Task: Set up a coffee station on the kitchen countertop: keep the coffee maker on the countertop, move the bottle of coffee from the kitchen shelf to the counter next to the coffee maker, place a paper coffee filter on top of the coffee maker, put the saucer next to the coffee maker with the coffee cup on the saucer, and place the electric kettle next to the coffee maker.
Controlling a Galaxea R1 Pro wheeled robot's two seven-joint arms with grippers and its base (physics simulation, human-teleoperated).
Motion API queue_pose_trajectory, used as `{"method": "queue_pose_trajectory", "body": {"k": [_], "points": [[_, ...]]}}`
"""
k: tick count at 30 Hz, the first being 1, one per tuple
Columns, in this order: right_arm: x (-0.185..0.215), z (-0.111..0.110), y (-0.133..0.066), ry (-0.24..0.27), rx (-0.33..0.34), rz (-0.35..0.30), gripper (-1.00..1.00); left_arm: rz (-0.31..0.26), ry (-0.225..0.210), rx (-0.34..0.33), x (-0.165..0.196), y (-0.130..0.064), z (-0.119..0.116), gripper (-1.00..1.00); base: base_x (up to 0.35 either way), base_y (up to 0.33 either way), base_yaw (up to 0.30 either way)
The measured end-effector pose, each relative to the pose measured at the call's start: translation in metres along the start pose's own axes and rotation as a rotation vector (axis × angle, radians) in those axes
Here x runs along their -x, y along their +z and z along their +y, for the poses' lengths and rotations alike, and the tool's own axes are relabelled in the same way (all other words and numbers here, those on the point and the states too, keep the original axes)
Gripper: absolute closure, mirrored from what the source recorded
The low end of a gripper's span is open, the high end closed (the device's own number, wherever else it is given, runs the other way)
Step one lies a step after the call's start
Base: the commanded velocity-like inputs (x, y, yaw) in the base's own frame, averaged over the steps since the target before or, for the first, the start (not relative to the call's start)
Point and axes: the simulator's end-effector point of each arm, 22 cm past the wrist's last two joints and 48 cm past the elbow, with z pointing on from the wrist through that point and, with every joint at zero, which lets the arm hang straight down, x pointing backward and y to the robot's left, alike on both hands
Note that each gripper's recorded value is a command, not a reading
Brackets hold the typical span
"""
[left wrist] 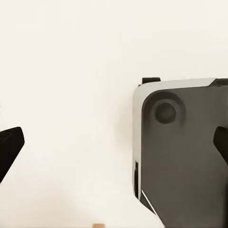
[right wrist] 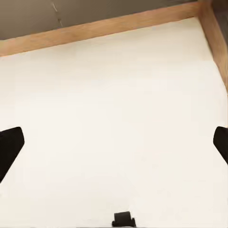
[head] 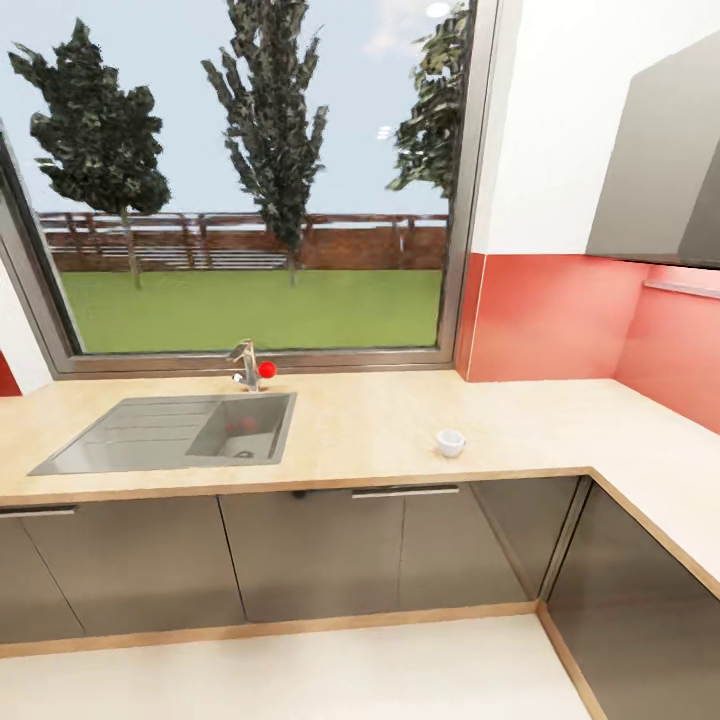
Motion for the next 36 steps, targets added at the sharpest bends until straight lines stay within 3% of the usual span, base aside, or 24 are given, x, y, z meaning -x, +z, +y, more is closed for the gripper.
{"method": "queue_pose_trajectory", "body": {"k": [3, 7, 14, 16, 25, 29, 36], "points": [[0.089, -0.002, -0.002, 0.002, -0.007, -0.187, -1.00, -0.003, 0.001, 0.001, 0.001, 0.000, 0.001, -1.00, 0.000, 0.000, 0.005], [0.234, -0.001, -0.040, 0.004, -0.010, -0.496, -1.00, -0.014, 0.009, -0.004, 0.004, 0.000, -0.001, -1.00, 0.000, 0.000, 0.000], [0.391, 0.016, -0.098, 0.025, 0.011, -0.787, -1.00, -0.010, 0.011, -0.005, 0.003, 0.000, -0.001, -1.00, 0.000, 0.000, 0.000], [0.431, 0.032, -0.105, 0.047, 0.035, -0.800, -1.00, -0.006, 0.011, -0.005, 0.002, 0.000, -0.001, -1.00, 0.003, 0.000, 0.000], [0.550, 0.089, -0.137, 0.095, 0.128, -0.726, -1.00, 0.009, 0.007, -0.002, -0.005, -0.001, 0.000, -1.00, 0.188, 0.000, 0.000], [0.571, 0.080, -0.141, 0.127, 0.051, -0.655, -1.00, 0.032, 0.008, -0.005, -0.018, -0.003, -0.002, -1.00, 0.326, -0.032, 0.000], [0.574, 0.067, -0.141, 0.139, -0.005, -0.638, -1.00, 0.045, 0.009, -0.009, -0.025, -0.004, -0.005, -1.00, 0.307, -0.162, 0.000]]}}
